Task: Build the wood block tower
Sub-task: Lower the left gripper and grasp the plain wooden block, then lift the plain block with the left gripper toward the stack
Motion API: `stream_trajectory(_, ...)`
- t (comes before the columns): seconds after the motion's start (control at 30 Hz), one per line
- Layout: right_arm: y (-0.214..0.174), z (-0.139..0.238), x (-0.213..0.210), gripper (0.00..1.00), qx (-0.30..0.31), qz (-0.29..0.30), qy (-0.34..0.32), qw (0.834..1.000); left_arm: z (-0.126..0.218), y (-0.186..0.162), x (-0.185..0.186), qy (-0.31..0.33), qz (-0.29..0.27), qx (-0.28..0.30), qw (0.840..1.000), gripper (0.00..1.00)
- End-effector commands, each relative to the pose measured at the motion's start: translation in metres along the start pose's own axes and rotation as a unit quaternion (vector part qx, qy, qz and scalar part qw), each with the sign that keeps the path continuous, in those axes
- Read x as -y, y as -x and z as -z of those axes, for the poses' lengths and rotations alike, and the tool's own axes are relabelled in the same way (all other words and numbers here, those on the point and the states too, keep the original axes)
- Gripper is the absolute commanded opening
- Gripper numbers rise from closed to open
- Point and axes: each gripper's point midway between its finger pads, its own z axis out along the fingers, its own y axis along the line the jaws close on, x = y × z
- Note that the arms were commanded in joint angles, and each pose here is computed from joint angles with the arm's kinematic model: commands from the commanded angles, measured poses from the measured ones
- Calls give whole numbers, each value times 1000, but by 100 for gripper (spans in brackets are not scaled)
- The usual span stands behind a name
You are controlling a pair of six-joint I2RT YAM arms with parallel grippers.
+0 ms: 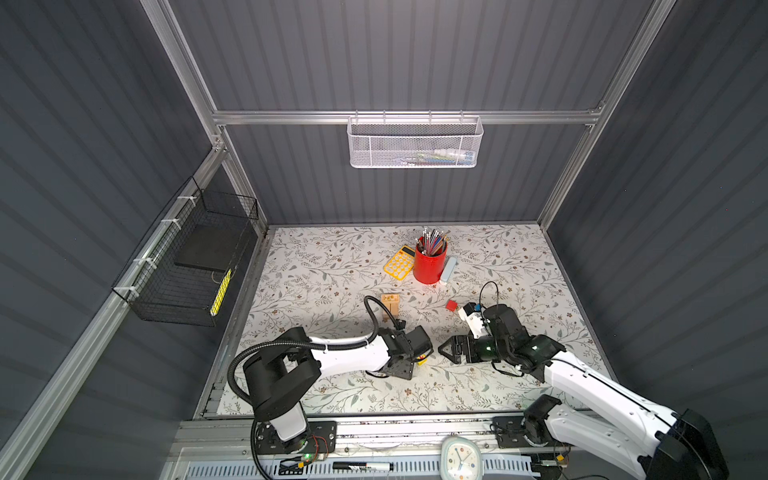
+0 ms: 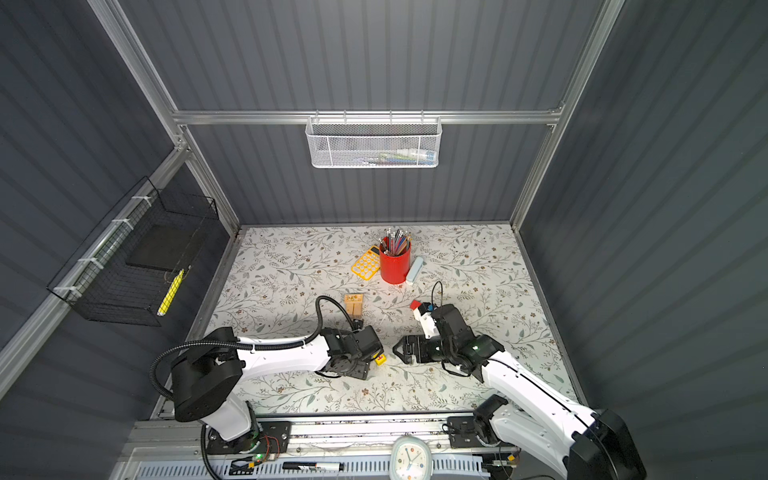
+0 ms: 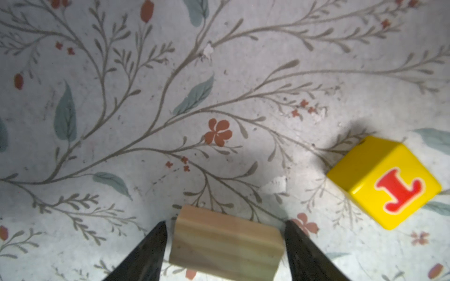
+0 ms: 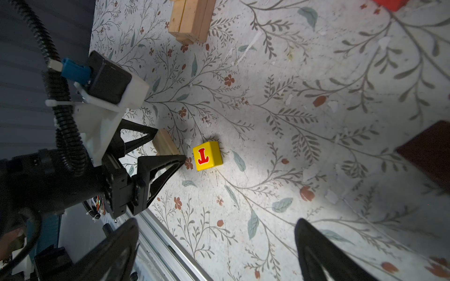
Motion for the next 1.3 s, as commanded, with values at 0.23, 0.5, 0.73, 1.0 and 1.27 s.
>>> stream_trajectory(0.23, 0, -3, 7, 99, -2, -7, -11, 1000, -2, -19, -3, 23, -2, -32, 999, 74)
stream_trajectory(0.5, 1, -4, 8, 99, -2, -8, -11, 1000, -6, -27, -7, 21, 40, -36, 998, 68)
stream_trajectory(0.73, 3, -3, 8, 99, 0, -10, -12, 1000, 1, -22, -8, 22, 39, -27, 999, 59)
stream_trajectory(1.0, 15, 8, 1, 99, 15, -7, -9, 1000, 30, 1, -17, 22, 55, 14, 998, 50)
stream_trajectory(1.27, 35, 18, -10, 99, 19, -14, 10, 1000, 68, 54, -36, -7, 107, 63, 992, 45)
